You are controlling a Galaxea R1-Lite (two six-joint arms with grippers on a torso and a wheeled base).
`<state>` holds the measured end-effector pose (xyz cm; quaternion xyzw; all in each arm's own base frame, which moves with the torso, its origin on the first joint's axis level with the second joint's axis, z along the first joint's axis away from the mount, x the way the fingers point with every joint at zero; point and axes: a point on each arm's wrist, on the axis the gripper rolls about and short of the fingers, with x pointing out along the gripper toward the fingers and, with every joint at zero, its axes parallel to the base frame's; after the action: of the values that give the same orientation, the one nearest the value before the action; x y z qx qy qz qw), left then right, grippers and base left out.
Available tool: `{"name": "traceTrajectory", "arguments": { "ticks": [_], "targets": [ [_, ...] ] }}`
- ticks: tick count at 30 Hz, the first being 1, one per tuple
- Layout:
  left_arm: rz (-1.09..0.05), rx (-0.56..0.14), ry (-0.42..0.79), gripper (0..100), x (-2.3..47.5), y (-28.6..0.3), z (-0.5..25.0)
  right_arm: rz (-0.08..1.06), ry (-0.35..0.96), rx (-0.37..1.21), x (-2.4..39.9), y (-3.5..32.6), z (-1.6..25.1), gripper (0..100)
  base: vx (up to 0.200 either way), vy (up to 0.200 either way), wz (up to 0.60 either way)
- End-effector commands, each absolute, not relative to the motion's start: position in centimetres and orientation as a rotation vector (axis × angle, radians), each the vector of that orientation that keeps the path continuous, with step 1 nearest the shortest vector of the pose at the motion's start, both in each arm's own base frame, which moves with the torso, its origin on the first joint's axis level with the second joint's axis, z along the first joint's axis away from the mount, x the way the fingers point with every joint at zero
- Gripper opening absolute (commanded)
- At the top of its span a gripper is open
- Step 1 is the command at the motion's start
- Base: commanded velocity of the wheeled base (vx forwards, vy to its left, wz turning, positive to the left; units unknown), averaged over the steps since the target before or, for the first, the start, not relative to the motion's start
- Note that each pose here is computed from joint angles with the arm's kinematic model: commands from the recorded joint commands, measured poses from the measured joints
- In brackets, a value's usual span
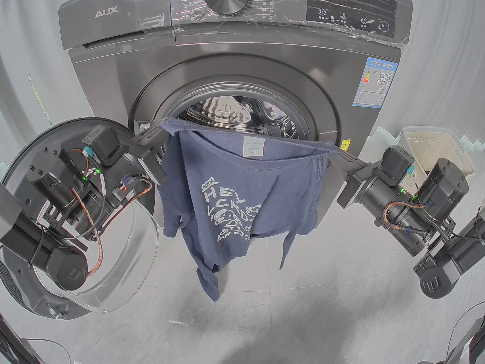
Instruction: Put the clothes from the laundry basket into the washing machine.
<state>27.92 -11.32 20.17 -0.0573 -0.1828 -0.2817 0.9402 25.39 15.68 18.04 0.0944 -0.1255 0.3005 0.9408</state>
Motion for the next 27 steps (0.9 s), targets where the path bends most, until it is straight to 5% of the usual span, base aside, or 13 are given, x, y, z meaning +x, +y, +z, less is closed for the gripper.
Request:
{"name": "traceTrajectory", "arguments": {
  "ticks": [1, 19, 27],
  "targets": [
    [-0.565, -0.123, -0.429, 0, 27.6, -11.0, 21.7, 0.617, -0.275, 0.199, 25.3, 15.8, 18.5, 0, 0.0, 0.0, 0.0],
    [-0.54, -0.102, -0.409, 0, 27.5, -10.5, 21.1, 0.595, -0.395, 0.21, 24.6, 14.8, 21.9, 0, 0.0, 0.0, 0.0],
    [-0.531, -0.104, -0.432, 0, 27.5, -10.3, 21.6, 0.58, -0.347, 0.185, 24.8, 14.8, 20.8, 0, 0.0, 0.0, 0.0]
  ]
}}
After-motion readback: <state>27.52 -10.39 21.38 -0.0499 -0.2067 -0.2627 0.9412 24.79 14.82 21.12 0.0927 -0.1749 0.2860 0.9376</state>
